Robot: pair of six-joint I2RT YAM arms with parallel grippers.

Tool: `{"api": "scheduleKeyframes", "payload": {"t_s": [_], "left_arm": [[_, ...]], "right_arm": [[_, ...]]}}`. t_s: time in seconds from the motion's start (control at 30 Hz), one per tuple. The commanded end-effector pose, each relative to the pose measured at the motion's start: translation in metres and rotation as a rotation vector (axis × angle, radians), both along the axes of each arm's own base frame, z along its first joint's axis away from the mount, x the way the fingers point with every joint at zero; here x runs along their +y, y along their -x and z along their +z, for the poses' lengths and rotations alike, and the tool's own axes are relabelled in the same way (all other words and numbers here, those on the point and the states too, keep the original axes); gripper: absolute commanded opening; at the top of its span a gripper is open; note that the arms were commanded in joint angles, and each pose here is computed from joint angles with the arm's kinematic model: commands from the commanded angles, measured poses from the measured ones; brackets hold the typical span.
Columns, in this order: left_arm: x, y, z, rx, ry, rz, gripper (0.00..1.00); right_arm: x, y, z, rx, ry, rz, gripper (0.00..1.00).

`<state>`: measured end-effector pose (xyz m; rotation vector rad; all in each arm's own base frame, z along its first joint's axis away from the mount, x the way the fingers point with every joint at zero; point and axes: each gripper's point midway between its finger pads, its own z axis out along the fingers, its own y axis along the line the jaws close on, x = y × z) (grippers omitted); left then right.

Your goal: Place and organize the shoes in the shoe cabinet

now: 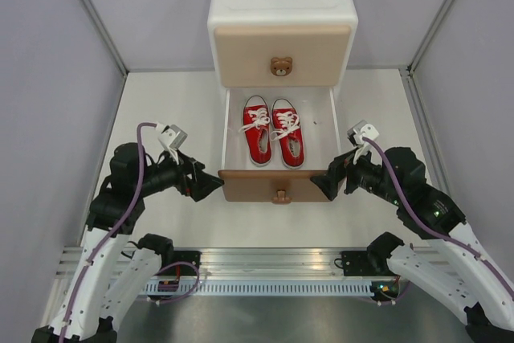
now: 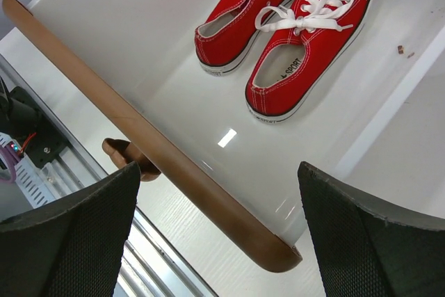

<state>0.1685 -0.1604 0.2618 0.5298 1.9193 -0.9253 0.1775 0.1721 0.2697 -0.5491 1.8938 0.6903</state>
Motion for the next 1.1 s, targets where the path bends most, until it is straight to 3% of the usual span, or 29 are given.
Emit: {"api": "scheduleKeyframes", "payload": {"t_s": [0.0,0.5,0.6,0.83,1.07], "left_arm": [[-0.007,0.000,0.013,-0.072,-0.003,-0.064,1.00],[-0.026,-0.018,-0.009,-0.012,-0.038,-0.017,0.99],[-0.024,-0.033,-0.008,-0.029,-0.048,0.070,0.99],[-0.024,-0.057,0.013,-0.071,0.012,0.196,0.99],[-0.027,-0.074,0.037,-0.106,0.061,0.240,0.99]], "right_arm": [[-0.001,0.008,0.005,0.020,-0.008,0.017,0.98],[-0.007,-0.002,0.001,0.037,0.015,-0.052,0.98],[-0.012,-0.009,0.008,0.014,0.018,-0.098,0.98],[-0.037,-0.020,0.040,-0.082,-0.003,-0.245,0.98],[-0.039,-0.011,0.036,-0.044,0.015,-0.229,0.98]]}}
